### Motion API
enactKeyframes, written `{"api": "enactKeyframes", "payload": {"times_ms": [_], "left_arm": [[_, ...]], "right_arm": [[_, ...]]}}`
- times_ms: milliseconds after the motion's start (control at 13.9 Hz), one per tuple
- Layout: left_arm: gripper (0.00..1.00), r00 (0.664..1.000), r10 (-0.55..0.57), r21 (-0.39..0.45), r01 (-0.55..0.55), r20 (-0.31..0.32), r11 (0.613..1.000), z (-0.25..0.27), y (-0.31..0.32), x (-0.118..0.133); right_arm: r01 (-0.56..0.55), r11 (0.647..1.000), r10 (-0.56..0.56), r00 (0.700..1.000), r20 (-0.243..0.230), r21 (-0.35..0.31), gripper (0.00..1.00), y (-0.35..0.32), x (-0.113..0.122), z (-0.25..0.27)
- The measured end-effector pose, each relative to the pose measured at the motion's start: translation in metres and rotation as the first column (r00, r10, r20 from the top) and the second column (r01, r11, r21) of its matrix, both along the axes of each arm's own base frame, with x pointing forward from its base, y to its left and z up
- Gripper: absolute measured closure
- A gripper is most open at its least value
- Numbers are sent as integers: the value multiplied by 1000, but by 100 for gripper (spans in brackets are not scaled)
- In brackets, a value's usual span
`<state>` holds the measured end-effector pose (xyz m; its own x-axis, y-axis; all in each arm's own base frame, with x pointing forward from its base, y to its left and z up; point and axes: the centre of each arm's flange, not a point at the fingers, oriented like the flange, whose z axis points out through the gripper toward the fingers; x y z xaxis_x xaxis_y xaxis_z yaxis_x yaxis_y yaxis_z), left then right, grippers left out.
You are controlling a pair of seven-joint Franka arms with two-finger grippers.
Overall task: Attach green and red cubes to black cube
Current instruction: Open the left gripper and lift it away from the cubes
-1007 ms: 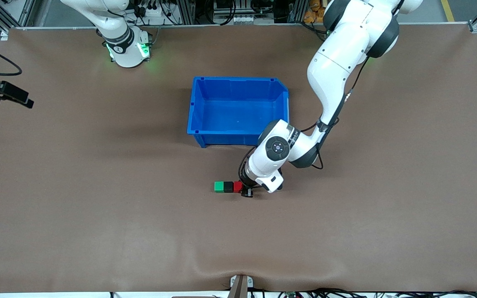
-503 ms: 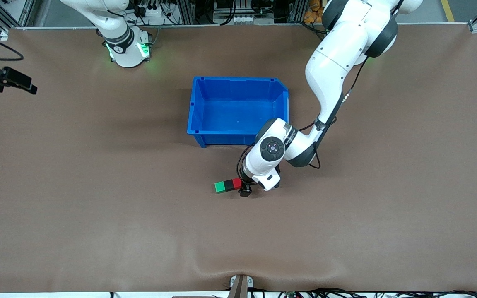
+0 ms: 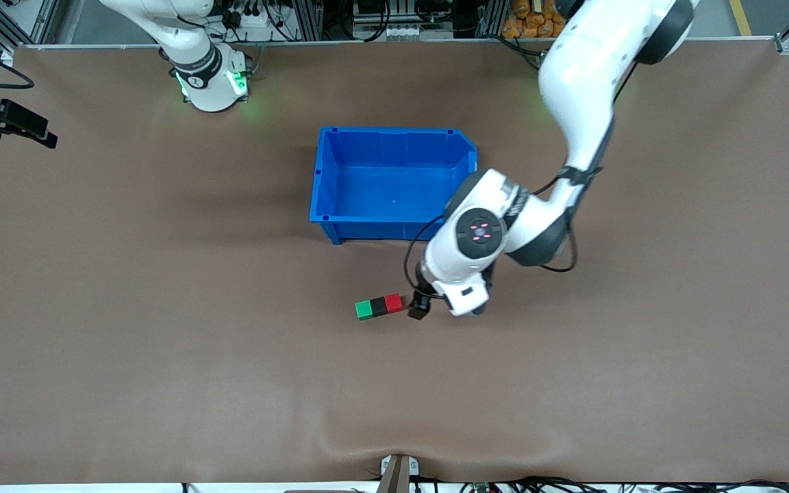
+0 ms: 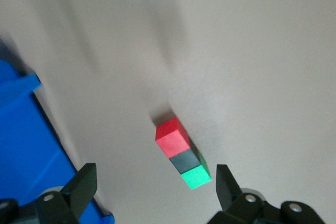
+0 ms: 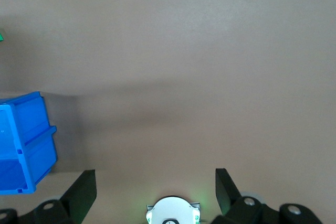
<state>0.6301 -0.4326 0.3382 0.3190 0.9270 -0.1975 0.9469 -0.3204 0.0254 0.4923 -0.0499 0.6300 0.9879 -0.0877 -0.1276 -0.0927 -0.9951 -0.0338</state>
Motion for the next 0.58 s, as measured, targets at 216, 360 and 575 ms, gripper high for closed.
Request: {"api": "enactKeyframes", "payload": {"times_ms": [216,360,575], "left_arm": [[0,993,-119,33,119,18,992,63,36,3],[0,973,-228,90,226,17,970,98,51,-7],[0,936,-351,130,349,-7,928,145,91,-15]], "right_arm": [[-3,1000,3,1000,13,2,0,2,2,1],[-17,1000,17,1000,20,14,0,12,4,1],[-22,1000,22,1000,21,13,0,18,5,1]]}}
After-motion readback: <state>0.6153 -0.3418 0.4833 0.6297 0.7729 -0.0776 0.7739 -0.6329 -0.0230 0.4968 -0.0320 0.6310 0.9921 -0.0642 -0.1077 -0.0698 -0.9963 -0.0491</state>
